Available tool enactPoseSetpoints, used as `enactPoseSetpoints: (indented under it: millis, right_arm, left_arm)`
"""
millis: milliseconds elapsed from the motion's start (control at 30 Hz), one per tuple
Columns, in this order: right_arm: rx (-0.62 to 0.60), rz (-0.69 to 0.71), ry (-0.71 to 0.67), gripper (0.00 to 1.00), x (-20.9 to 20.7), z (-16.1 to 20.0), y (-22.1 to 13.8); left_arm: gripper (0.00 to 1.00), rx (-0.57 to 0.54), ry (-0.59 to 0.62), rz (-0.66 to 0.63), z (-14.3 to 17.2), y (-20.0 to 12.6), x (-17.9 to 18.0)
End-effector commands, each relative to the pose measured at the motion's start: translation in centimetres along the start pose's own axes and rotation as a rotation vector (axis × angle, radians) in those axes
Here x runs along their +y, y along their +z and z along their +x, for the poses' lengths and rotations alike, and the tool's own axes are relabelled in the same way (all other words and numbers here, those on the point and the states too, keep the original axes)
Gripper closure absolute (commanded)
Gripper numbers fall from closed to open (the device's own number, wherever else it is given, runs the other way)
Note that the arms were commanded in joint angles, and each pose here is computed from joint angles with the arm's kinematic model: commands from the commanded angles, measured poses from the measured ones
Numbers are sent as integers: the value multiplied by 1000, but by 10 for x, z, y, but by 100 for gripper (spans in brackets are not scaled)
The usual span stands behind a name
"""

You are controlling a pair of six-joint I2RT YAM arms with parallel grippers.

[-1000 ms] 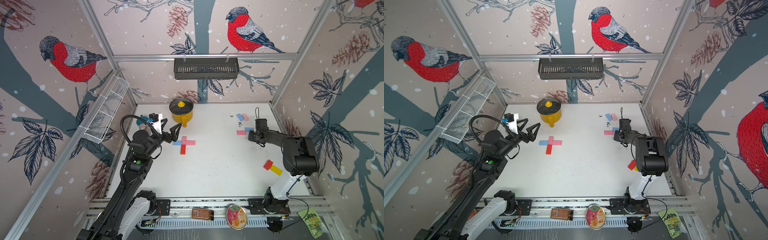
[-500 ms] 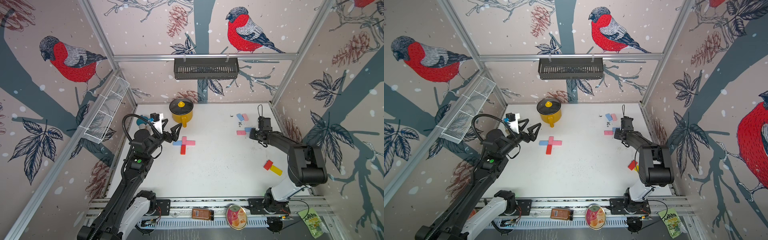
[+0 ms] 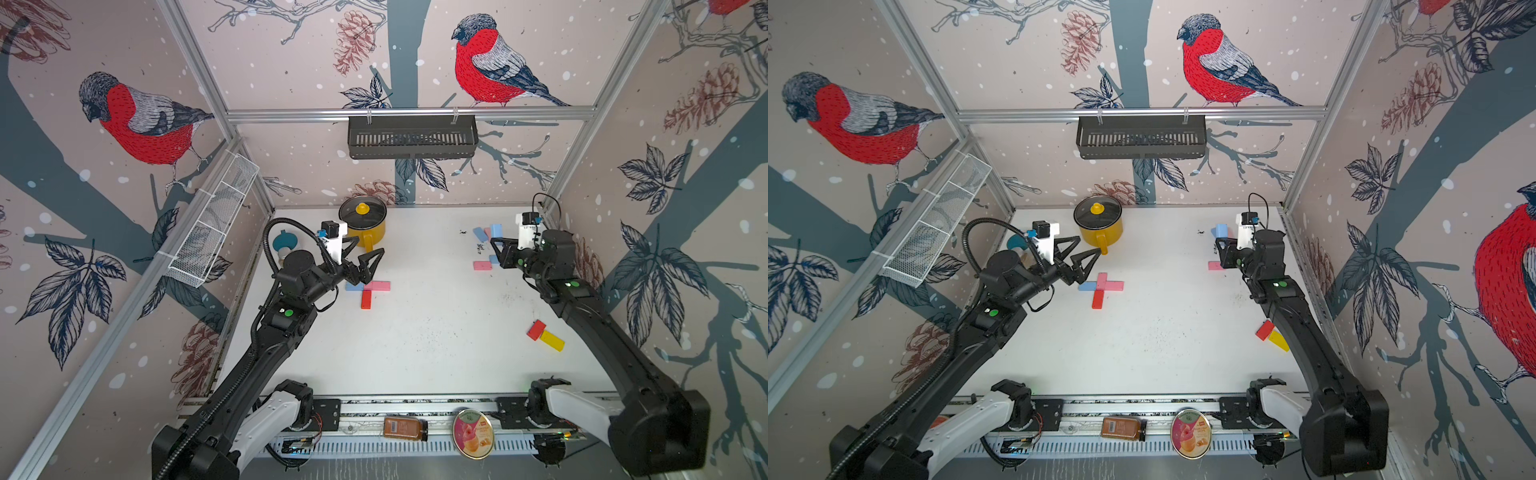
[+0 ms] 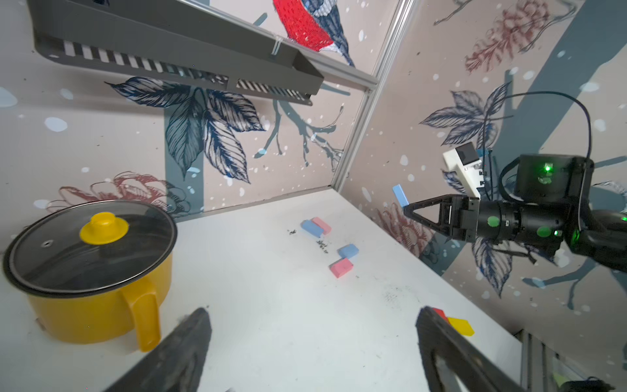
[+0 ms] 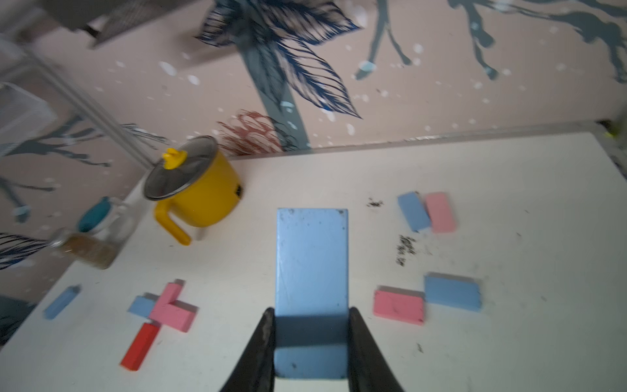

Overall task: Assemble the letter t with building blocks
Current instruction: Pick up the building block from the center of the board.

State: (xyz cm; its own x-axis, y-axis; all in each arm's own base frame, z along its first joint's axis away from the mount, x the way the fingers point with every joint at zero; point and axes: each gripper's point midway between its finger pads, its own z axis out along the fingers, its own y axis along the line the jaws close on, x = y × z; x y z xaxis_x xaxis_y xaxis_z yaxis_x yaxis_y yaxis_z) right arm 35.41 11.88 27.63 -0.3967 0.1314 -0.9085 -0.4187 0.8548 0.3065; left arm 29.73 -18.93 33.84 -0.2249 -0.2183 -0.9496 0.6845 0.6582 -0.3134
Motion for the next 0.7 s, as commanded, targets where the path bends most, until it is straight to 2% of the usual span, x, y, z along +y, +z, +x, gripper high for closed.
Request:
enactPoseSetpoints:
  millis: [0,100,367,500,667]
  right_arm:
    - [-103,-324,-89,86,72,-21,-19]
    - [-138,-491,-125,86,113,-31,-37]
    - [-238,-798,-162,86,183,-62,-87]
    - [-258,-853,-148,85,194,-71,-98]
    - [-239,-928,-107,84,204,-75,-103]
  left_arm:
    - [5,-145,-40,146,-31,-1,-30]
    - [4,-191,-101,262,-45,4,-54]
    - [4,-153,-169,477,-62,36,-109]
    - [5,-151,-176,618,-67,42,-133]
    - [7,-155,-135,695,-68,48,-156]
